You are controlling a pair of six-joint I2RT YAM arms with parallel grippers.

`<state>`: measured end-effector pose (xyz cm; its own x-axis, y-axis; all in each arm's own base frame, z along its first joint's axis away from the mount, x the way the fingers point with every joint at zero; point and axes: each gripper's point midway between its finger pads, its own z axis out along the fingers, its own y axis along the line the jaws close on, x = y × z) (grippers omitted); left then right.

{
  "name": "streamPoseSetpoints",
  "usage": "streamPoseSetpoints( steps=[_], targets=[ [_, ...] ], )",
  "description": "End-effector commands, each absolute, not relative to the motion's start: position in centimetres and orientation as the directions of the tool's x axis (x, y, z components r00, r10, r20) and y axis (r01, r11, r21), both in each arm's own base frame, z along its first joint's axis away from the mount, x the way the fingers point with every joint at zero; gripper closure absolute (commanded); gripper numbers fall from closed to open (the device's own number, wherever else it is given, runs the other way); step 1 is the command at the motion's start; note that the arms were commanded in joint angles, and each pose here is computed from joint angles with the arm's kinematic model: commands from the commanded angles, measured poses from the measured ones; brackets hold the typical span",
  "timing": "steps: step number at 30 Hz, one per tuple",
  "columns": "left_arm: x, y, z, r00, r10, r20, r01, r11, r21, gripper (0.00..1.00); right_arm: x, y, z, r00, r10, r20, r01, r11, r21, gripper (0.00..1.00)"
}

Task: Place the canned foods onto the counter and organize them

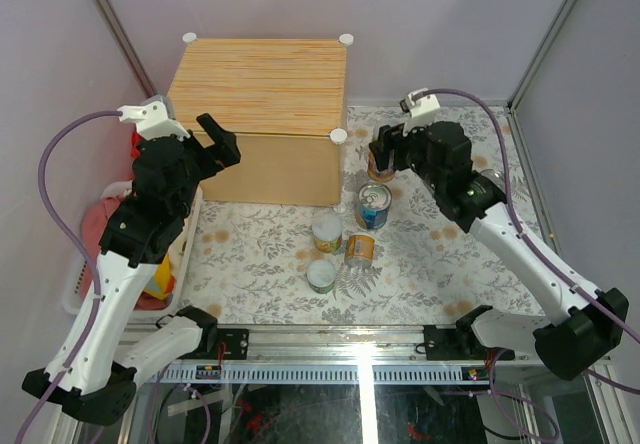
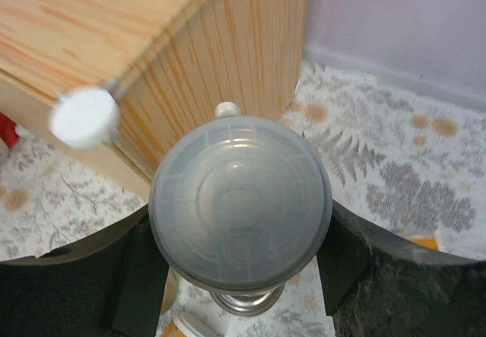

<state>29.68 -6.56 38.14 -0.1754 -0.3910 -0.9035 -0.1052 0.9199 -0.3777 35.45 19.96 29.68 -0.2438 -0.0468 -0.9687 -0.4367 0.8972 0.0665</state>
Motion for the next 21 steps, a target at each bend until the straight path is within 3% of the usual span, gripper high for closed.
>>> streamPoseSetpoints(
  steps=[1, 13, 21],
  targets=[
    [29.7, -5.7, 38.2, -0.145, -0.385, -0.912, -0.124, 0.921, -0.369, 0.00, 34.9, 20.0, 44.3, 0.094, 0.099, -0.991, -0.480, 0.876, 0.042, 1.00],
    [29.4, -4.8, 37.7, -0.138, -0.385, -0.912, -0.148, 0.919, -0.366, 0.00, 38.1, 22.6, 56.1, 0.292, 0.178, -0.940, -0.517, 0.856, 0.002, 1.00],
    [29.9, -3.8, 37.7, -0.113, -0.394, -0.912, -0.185, 0.910, -0.370, 0.00, 43.9, 26.6, 58.5, 0.347, 0.192, -0.918, -0.537, 0.843, -0.027, 1.00]
  ],
)
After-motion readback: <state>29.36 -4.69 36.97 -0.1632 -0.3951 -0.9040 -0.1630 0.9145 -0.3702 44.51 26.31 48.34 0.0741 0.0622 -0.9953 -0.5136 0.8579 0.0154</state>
